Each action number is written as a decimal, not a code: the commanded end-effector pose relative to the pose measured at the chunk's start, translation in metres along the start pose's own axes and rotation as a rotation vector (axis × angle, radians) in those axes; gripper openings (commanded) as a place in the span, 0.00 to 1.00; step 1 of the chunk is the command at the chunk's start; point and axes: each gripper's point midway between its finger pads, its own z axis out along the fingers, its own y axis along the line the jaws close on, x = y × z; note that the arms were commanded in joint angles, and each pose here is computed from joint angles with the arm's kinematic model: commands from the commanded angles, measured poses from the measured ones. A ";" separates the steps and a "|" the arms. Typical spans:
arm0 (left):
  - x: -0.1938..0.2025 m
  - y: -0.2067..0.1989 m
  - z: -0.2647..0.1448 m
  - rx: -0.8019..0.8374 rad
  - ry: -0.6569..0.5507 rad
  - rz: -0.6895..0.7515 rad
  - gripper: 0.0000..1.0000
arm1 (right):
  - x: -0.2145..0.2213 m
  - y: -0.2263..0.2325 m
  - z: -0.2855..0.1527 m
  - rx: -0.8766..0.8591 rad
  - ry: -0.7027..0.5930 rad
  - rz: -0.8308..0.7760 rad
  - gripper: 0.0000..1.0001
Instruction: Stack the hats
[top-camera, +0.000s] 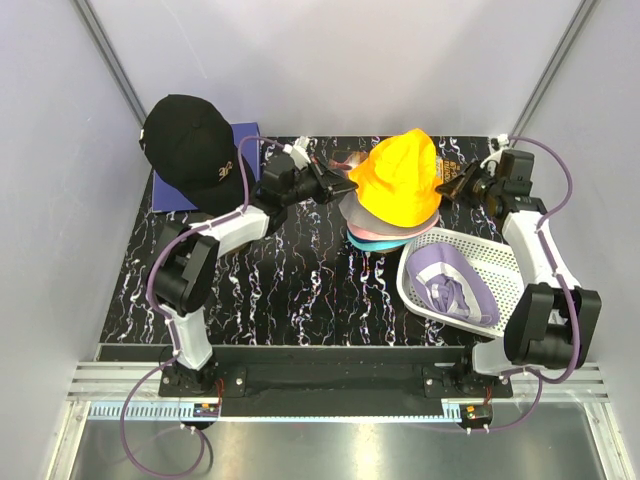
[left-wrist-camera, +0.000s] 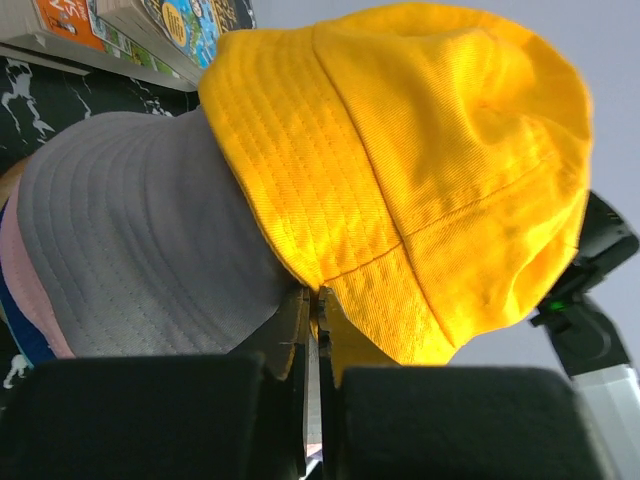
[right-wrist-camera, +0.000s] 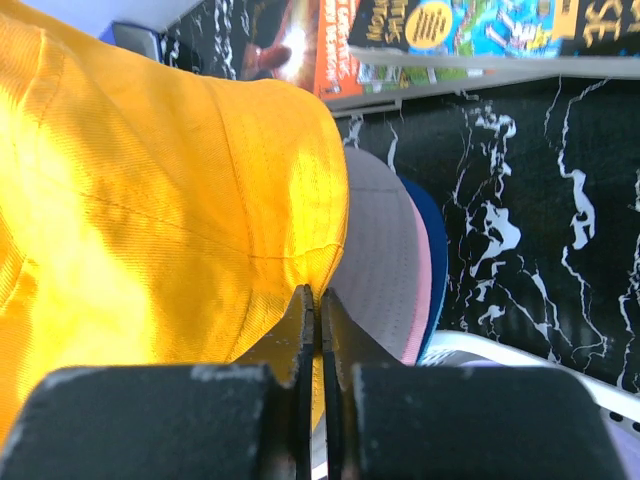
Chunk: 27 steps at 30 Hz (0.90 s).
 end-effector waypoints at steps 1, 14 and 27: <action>-0.016 -0.040 -0.009 0.057 -0.037 0.184 0.00 | -0.050 0.041 -0.033 -0.051 -0.165 -0.070 0.00; -0.004 0.028 -0.031 -0.153 -0.003 0.121 0.00 | -0.017 0.025 -0.026 -0.040 -0.074 -0.015 0.00; -0.018 0.062 -0.005 -0.191 0.002 0.078 0.00 | -0.018 0.004 0.005 -0.004 -0.041 0.006 0.00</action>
